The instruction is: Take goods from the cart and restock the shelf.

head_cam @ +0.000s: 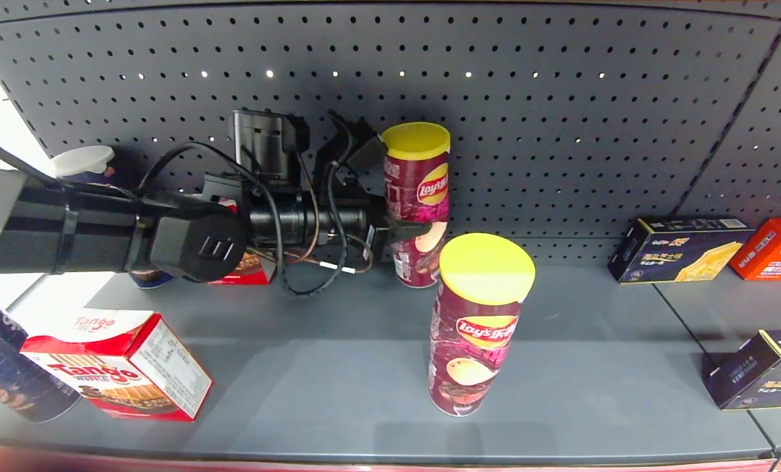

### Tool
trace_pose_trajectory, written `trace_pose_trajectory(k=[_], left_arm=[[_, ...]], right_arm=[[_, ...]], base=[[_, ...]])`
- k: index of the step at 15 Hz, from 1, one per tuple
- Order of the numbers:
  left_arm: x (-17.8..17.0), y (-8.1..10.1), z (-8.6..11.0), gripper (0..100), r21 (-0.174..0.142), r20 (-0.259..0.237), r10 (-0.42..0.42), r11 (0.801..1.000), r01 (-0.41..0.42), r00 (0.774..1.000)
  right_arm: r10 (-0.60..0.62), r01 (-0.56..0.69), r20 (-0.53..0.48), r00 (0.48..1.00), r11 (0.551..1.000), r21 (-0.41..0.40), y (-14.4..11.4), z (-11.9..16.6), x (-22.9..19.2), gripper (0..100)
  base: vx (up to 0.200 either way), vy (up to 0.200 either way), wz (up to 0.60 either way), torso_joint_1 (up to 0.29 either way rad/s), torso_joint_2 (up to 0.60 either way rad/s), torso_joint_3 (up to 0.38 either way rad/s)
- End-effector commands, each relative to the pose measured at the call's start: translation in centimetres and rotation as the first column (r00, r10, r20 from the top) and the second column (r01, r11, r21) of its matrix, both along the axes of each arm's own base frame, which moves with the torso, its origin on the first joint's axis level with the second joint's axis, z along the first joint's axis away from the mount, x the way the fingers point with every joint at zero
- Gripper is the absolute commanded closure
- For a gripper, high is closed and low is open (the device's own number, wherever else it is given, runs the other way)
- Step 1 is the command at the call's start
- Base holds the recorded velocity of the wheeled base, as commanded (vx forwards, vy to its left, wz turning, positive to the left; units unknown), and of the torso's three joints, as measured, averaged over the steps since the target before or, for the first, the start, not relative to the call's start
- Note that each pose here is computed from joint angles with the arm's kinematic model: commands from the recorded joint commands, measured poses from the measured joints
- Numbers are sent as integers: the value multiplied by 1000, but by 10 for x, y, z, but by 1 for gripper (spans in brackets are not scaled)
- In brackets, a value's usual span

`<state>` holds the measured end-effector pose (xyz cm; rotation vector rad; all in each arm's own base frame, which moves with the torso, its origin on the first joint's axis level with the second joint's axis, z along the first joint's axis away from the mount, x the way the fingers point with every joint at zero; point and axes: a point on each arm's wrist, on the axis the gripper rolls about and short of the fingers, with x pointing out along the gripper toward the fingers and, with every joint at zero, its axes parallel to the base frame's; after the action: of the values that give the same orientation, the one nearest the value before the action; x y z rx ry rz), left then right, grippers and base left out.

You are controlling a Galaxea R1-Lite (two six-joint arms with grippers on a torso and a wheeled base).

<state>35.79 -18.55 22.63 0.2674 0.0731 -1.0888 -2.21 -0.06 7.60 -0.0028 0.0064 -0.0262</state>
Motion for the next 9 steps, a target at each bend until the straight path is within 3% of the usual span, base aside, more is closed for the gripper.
trace_pose_trajectory(k=[1, 8, 9], left_arm=[[12, -6, -19, 100, 33, -6, -8, 999, 9, 1000], [19, -15, -29, 100, 45, -7, -28, 999, 29, 1000], [18, -15, -30, 0, 49, -12, -29, 998, 29, 1000]], right_arm=[[0, 0, -1, 1000, 1000, 0, 0, 0, 0, 0], [0, 0, -1, 1000, 1000, 0, 0, 0, 0, 0], [0, 0, -1, 1000, 1000, 0, 0, 0, 0, 0]], base=[[0, 0, 0, 0, 0, 0], [0, 0, 0, 0, 0, 0], [0, 0, 0, 0, 0, 0]])
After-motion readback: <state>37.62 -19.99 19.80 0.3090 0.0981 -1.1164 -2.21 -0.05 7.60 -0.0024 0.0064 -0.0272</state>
